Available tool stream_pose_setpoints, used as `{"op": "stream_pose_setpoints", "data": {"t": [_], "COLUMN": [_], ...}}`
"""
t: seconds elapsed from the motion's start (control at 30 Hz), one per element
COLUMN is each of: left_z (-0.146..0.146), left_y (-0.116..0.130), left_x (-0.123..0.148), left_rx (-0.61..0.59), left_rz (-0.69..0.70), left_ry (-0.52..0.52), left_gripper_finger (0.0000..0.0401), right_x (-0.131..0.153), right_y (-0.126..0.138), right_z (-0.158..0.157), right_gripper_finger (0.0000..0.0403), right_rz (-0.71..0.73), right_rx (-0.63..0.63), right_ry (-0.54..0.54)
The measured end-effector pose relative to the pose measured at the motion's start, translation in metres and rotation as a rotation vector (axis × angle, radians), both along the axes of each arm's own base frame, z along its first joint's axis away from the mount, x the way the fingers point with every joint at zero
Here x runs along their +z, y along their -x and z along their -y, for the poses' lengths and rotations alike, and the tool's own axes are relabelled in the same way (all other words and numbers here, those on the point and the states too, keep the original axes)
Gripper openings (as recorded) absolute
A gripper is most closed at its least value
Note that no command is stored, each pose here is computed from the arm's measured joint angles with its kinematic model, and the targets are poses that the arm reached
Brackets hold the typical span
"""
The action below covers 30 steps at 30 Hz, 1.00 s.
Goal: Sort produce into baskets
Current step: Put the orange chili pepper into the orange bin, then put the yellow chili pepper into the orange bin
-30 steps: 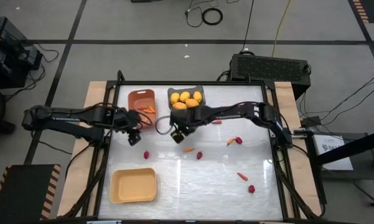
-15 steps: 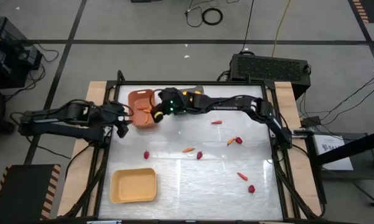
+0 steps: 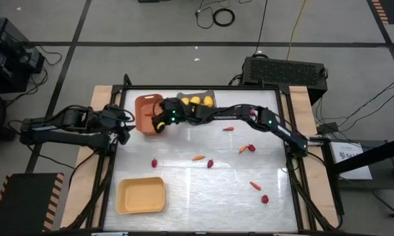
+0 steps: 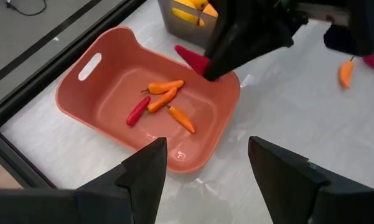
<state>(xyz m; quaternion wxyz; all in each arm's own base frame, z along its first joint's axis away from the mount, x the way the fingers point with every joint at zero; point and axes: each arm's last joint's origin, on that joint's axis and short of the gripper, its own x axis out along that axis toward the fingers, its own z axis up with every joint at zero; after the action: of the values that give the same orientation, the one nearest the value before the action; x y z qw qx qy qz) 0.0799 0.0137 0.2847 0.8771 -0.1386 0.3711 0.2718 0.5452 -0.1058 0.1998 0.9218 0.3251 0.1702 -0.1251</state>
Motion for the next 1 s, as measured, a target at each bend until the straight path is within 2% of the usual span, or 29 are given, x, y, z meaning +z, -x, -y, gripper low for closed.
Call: {"op": "stream_pose_setpoints", "data": {"t": [0.27,0.47,0.67,0.8,0.93,1.0], "left_z": [0.000,0.000,0.000,0.001,0.001,0.001], "left_y": [0.000,0.000,0.000,0.000,-0.002,-0.003], "left_x": [0.000,0.000,0.000,0.000,-0.001,-0.004], "left_rx": [-0.008,-0.010,-0.008,0.000,0.002,0.001], "left_rz": [0.002,0.002,0.004,0.017,0.030,0.032], "left_ry": [0.011,0.014,0.016,0.035,0.042,0.042], "left_gripper_finger": [0.0233,0.0233,0.0233,0.0233,0.0233,0.0233], "right_x": [0.014,0.028,0.048,0.057,0.069,0.076], "right_y": [-0.007,-0.005,0.011,0.042,0.076,0.089], "right_z": [0.001,0.008,0.016,0.013,0.005,0.003], "right_gripper_finger": [0.0086,0.0118,0.0125,0.0125,0.0125,0.0125], "right_rz": [0.014,-0.036,-0.240,-0.469,-0.715,-0.808], "right_rx": [0.020,0.013,0.129,0.231,0.303,0.301], "right_ry": [0.072,0.060,-0.021,-0.082,-0.069,-0.027]}}
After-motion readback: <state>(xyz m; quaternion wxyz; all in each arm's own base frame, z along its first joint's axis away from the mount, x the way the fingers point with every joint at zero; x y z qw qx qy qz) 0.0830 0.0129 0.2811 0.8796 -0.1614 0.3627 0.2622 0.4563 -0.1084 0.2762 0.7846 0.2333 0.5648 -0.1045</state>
